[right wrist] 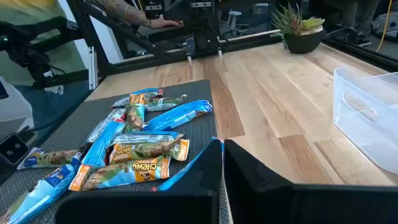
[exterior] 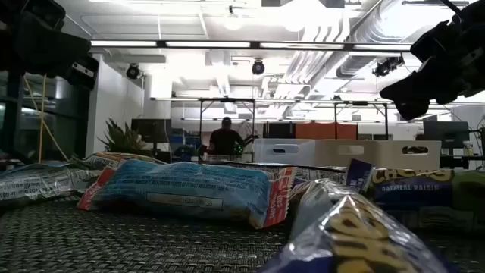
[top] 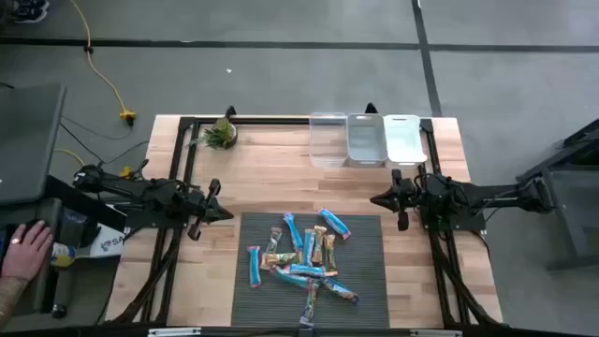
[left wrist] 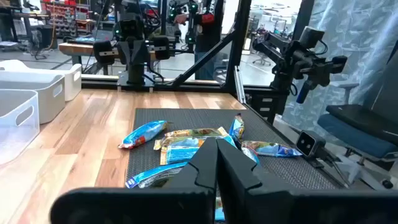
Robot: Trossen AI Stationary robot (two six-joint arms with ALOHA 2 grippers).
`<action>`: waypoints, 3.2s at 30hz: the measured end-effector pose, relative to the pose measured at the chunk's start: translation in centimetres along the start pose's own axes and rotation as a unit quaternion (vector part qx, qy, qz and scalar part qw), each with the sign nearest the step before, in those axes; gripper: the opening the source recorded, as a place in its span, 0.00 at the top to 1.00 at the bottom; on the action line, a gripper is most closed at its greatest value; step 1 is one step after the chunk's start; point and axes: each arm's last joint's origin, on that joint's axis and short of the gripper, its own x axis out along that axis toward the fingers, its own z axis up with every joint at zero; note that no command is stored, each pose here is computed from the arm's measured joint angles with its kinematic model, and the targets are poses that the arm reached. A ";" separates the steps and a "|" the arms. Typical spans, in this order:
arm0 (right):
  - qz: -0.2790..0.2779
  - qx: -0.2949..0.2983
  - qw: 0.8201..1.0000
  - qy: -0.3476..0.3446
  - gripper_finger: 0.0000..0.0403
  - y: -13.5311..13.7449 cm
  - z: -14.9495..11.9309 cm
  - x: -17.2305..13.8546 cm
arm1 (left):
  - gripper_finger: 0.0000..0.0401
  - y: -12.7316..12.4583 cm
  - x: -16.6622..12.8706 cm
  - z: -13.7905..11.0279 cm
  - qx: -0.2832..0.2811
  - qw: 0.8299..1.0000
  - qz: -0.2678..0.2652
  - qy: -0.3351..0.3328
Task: Pick and place Granola Bars by type
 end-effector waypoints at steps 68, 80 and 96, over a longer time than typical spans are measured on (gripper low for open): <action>0.000 0.000 1.000 0.000 1.00 0.0 0.0 0.0 | 1.00 0.0 0.0 0.0 0.000 1.000 0.003 -0.001; 0.000 0.000 1.000 0.000 1.00 0.0 0.0 0.0 | 1.00 0.0 0.0 0.3 -0.073 0.997 -0.004 -0.016; 0.000 0.000 1.000 0.000 1.00 0.0 0.0 0.0 | 1.00 -0.1 -0.5 2.9 -0.271 0.960 0.014 -0.072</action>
